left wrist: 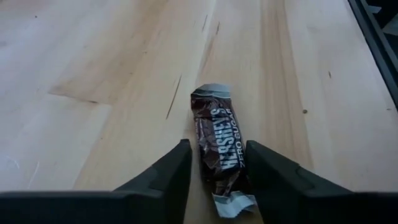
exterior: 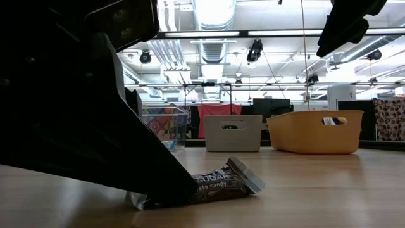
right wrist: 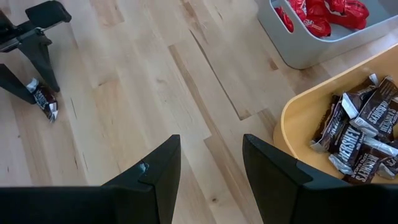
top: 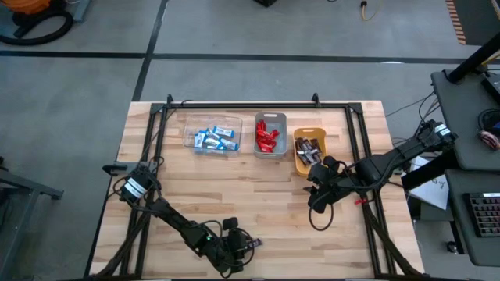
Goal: Organize candy in baskets
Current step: Put the brown chocolate into the yellow bin
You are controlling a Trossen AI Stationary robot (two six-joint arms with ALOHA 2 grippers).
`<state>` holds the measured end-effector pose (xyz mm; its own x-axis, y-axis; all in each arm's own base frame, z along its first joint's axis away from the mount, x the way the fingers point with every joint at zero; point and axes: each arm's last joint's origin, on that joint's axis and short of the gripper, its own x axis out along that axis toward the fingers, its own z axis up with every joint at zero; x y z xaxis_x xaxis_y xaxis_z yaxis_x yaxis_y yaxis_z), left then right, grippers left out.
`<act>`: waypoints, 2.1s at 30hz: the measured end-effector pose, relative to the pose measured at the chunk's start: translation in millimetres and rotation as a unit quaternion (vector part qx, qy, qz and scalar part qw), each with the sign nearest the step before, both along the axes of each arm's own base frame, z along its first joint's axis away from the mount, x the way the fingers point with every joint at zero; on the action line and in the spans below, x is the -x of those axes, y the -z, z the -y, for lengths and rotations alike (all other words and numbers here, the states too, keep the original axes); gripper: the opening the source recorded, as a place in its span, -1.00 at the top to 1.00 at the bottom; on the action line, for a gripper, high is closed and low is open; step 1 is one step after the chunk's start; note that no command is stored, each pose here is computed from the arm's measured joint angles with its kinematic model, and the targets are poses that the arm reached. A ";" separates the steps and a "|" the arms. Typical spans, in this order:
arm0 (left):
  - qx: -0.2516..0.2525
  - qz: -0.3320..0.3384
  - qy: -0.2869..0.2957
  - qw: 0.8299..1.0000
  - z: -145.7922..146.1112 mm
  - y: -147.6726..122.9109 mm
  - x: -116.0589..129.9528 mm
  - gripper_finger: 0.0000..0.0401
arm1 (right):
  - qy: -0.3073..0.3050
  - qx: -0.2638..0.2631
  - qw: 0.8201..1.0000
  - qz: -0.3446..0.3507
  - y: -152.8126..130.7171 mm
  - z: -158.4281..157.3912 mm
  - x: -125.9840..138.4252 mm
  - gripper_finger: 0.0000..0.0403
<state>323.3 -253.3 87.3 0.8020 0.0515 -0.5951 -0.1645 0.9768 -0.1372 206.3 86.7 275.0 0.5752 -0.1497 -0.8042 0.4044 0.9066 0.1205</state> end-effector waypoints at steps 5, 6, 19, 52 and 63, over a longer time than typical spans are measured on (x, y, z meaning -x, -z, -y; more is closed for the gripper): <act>-0.004 0.002 -0.004 1.000 0.2 0.3 0.6 0.55 | 0.000 0.000 1.000 0.000 0.1 0.0 -0.1 0.18; -0.005 0.005 -0.007 1.000 0.7 0.3 1.1 0.61 | 0.000 0.000 1.000 0.000 0.1 0.0 -0.1 0.18; -0.072 0.037 -0.026 0.996 8.6 -8.0 13.4 0.81 | -0.118 0.017 0.986 0.115 22.6 -22.0 -12.7 0.18; -0.200 0.104 -0.069 0.972 -8.5 -57.2 -11.3 0.81 | -0.220 0.085 0.952 0.197 125.1 -71.1 -101.9 0.19; -0.209 0.099 -0.064 0.971 -5.4 -64.6 -14.8 0.81 | -0.268 0.074 0.937 0.210 115.0 -75.0 -103.9 0.90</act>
<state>338.1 -248.0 151.9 0.8702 0.3613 -0.3349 -0.2984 0.9275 0.2253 310.1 161.7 160.0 0.8610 0.1599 -0.4829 -0.1692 0.9853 0.0245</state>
